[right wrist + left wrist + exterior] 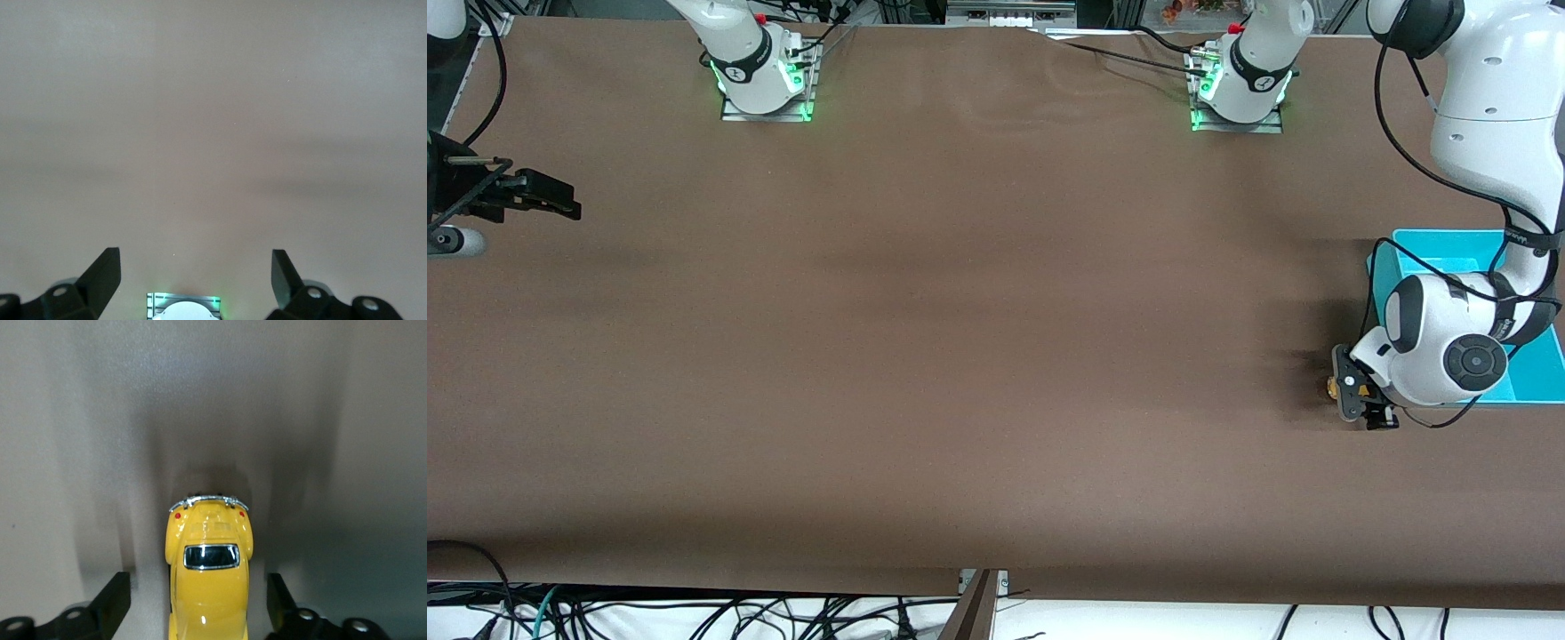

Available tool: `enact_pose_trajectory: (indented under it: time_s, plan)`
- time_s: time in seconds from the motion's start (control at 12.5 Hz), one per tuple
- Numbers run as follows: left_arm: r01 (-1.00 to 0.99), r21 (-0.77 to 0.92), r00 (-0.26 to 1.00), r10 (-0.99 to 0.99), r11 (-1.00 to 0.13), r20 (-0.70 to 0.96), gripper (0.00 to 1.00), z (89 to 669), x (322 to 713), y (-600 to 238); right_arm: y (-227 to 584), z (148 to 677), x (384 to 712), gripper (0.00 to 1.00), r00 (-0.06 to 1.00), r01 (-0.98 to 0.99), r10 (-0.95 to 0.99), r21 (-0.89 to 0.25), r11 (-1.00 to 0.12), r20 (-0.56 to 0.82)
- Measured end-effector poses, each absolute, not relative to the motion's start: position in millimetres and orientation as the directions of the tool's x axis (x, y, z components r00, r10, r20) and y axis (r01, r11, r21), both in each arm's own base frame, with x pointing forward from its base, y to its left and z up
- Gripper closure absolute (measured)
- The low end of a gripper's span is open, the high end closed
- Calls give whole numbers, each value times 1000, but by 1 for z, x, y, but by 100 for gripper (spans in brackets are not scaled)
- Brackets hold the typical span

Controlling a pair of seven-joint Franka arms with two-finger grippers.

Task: Wind and store yellow beetle car
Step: 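Lower the left gripper onto the yellow car and close it, then lift the car into the cyan bin and open the left gripper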

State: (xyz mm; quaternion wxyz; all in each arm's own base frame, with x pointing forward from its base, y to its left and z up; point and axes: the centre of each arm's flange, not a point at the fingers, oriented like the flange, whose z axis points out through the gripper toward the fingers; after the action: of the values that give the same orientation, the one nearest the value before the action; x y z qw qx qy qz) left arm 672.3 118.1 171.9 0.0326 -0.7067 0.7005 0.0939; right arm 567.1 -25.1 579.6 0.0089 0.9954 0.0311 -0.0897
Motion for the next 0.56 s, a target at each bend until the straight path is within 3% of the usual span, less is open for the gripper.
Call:
enact_pose_trajectory:
  time_s: [0.24, 0.56]
  plan:
    - [-996, 84, -4, -984, -11, -177, 51, 175, 673, 116, -25, 580, 567, 0, 982, 64, 61, 12, -998, -178]
    - [-988, 155, -48, -987, 24, -153, 52, 225, 680, 69, -26, 579, 568, 0, 982, 63, 60, 12, -998, -178]
